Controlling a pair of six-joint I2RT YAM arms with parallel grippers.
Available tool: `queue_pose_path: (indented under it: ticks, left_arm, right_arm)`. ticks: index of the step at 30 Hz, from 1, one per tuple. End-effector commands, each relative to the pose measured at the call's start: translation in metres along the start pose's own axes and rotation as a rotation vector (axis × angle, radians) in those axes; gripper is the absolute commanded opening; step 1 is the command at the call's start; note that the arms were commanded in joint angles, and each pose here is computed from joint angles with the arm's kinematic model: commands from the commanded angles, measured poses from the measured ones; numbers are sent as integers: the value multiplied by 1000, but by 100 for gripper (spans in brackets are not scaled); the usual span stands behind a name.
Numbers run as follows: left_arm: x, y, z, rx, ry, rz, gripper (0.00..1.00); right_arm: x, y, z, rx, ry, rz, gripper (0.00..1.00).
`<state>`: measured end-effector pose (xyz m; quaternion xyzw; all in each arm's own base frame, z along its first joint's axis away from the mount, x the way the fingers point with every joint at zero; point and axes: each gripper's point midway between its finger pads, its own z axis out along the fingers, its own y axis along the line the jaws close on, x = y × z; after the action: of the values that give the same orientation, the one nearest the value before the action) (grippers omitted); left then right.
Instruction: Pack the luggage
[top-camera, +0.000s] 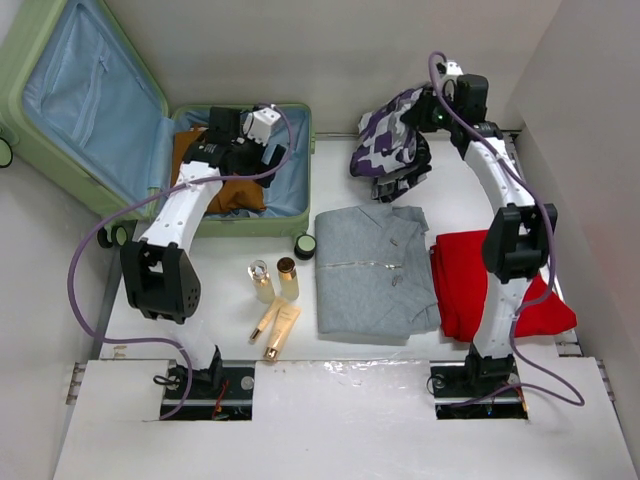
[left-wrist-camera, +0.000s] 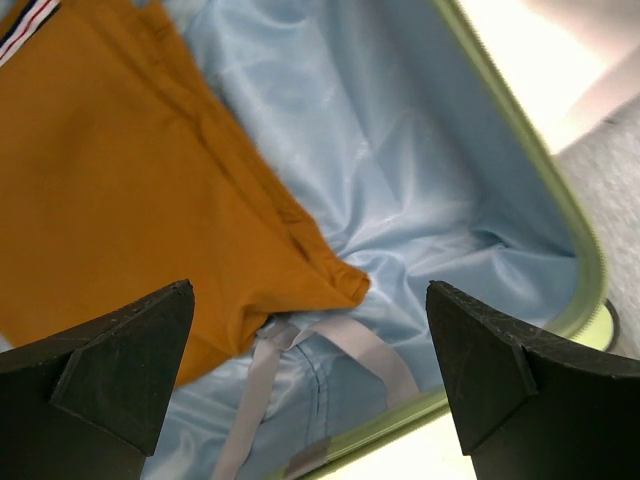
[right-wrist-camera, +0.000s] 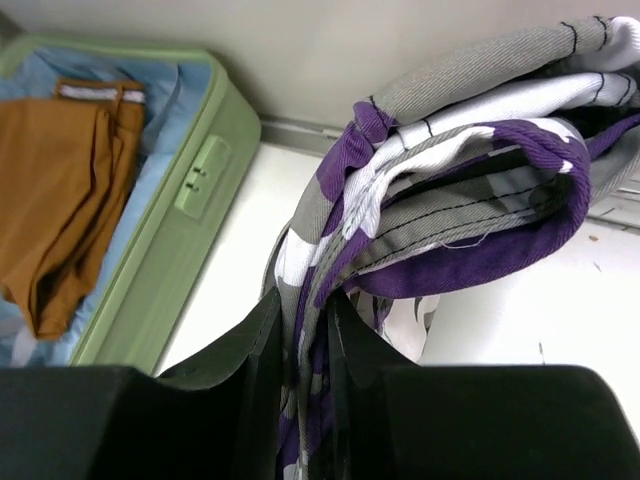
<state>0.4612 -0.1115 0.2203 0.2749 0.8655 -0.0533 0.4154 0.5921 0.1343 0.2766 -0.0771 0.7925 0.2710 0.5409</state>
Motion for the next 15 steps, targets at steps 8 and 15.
queue_pose_path:
  ticks: [8,15]
  left_arm:
    - [19,39,-51,-191,-59,-137,100]
    - [71,87,-78,-342,-25,-335,100]
  right_arm:
    - [-207,174,-126,-57,-569,-356,0]
    - [-222,292,-127,-245,-724,-373,0]
